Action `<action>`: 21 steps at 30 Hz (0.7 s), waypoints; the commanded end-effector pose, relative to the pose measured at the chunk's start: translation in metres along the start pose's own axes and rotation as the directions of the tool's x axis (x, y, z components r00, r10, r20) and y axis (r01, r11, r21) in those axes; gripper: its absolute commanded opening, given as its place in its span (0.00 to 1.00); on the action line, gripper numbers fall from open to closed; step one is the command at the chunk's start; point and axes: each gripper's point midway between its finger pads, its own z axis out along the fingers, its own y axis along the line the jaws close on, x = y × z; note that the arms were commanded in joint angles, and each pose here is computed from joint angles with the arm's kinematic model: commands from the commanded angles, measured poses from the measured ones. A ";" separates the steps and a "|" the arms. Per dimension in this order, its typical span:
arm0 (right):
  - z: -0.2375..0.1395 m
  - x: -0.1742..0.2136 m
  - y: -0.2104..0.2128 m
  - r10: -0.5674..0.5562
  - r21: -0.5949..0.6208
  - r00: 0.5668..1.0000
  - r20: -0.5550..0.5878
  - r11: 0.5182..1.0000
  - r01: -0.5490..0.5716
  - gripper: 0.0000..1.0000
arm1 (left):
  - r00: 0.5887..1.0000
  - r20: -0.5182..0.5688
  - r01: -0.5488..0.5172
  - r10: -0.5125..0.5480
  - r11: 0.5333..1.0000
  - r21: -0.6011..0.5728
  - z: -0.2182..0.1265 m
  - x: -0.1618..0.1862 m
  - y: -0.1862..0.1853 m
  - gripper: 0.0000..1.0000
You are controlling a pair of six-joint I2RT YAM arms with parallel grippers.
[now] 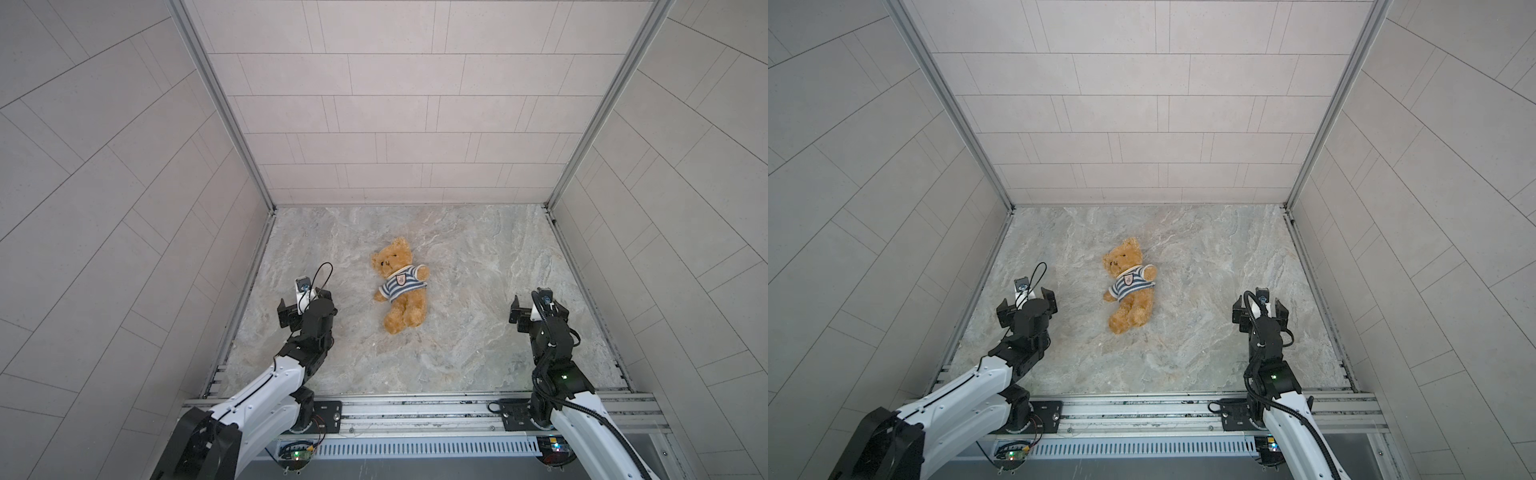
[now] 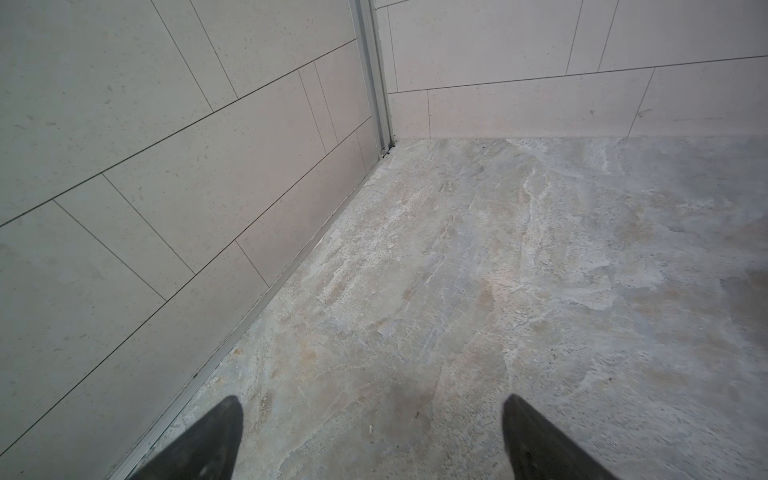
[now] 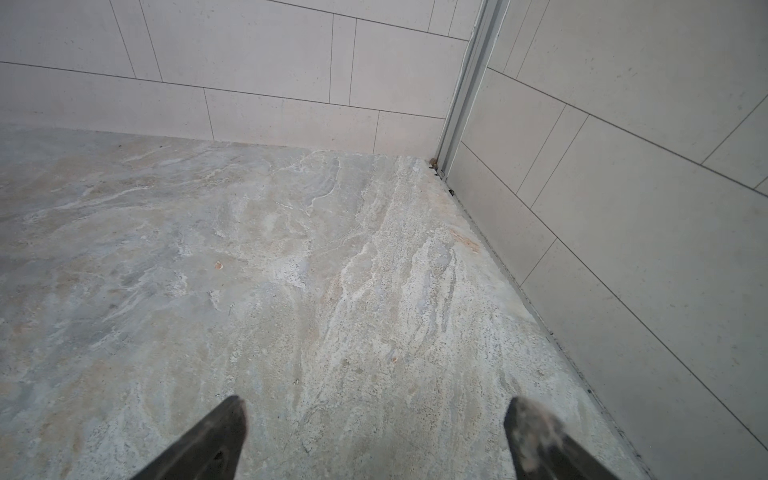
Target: Dress the teddy bear
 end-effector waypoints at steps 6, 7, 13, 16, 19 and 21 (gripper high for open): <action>0.029 -0.017 -0.009 0.068 0.035 0.997 0.041 0.997 -0.069 0.99 | 0.994 0.101 0.035 -0.039 0.999 0.041 0.013 -0.031 -0.014 1.00; 0.034 -0.018 -0.007 0.073 0.025 0.997 0.036 0.997 -0.074 0.99 | 0.993 0.111 0.029 -0.034 0.999 0.046 0.015 -0.033 -0.017 1.00; 0.070 -0.025 0.005 0.122 -0.015 0.992 0.032 0.992 -0.122 0.99 | 0.985 0.167 0.024 -0.043 0.994 0.111 0.034 -0.051 -0.038 1.00; 0.086 -0.027 0.008 0.158 -0.020 0.986 0.047 0.987 -0.158 0.99 | 0.985 0.165 0.033 -0.055 0.990 0.134 0.047 -0.052 -0.043 1.00; 0.098 -0.021 0.011 0.168 -0.022 0.985 0.051 0.986 -0.167 0.99 | 0.984 0.152 0.063 -0.088 0.985 0.162 0.058 -0.046 -0.047 1.00; 0.100 -0.014 0.010 0.187 -0.025 0.980 0.073 0.982 -0.186 0.99 | 0.986 0.142 0.059 -0.086 0.982 0.180 0.062 -0.041 -0.051 1.00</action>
